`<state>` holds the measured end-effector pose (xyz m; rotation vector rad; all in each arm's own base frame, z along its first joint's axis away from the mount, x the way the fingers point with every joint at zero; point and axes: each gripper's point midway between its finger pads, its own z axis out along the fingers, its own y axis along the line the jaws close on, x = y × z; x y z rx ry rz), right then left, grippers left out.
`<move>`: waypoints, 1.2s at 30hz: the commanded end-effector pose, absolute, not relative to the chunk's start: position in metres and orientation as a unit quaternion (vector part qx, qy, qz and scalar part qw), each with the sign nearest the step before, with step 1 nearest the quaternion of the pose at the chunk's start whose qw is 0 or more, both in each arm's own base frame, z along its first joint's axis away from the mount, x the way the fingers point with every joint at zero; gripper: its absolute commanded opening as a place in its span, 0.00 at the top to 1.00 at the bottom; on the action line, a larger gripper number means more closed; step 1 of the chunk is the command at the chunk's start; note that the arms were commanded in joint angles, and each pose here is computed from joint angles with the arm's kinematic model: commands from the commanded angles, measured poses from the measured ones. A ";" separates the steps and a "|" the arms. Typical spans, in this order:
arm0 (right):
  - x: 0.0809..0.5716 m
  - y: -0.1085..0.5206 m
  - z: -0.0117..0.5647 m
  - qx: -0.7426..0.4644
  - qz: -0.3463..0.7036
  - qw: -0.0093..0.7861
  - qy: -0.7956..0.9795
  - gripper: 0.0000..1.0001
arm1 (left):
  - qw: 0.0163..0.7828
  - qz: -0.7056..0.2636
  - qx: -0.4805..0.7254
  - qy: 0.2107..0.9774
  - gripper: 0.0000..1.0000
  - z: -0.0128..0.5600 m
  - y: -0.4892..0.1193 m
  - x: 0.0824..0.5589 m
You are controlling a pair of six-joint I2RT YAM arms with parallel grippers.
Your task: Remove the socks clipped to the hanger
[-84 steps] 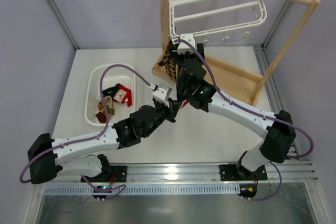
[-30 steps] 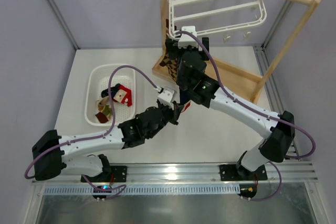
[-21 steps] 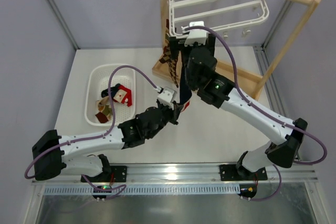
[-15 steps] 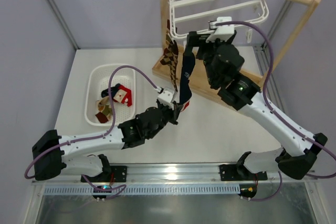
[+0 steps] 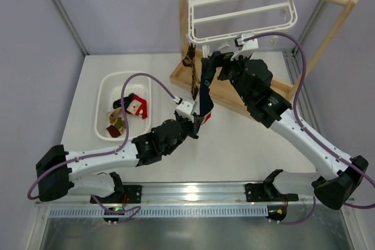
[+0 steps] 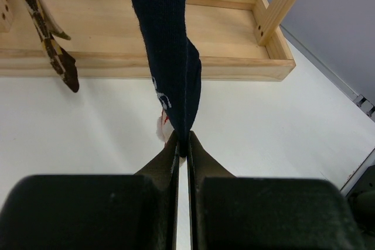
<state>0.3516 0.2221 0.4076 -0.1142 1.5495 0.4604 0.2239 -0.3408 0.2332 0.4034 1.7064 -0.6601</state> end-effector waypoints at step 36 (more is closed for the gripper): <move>0.387 0.257 0.450 -0.064 0.322 0.716 0.616 0.18 | 0.603 -0.270 0.169 0.732 1.00 0.234 -0.337 0.227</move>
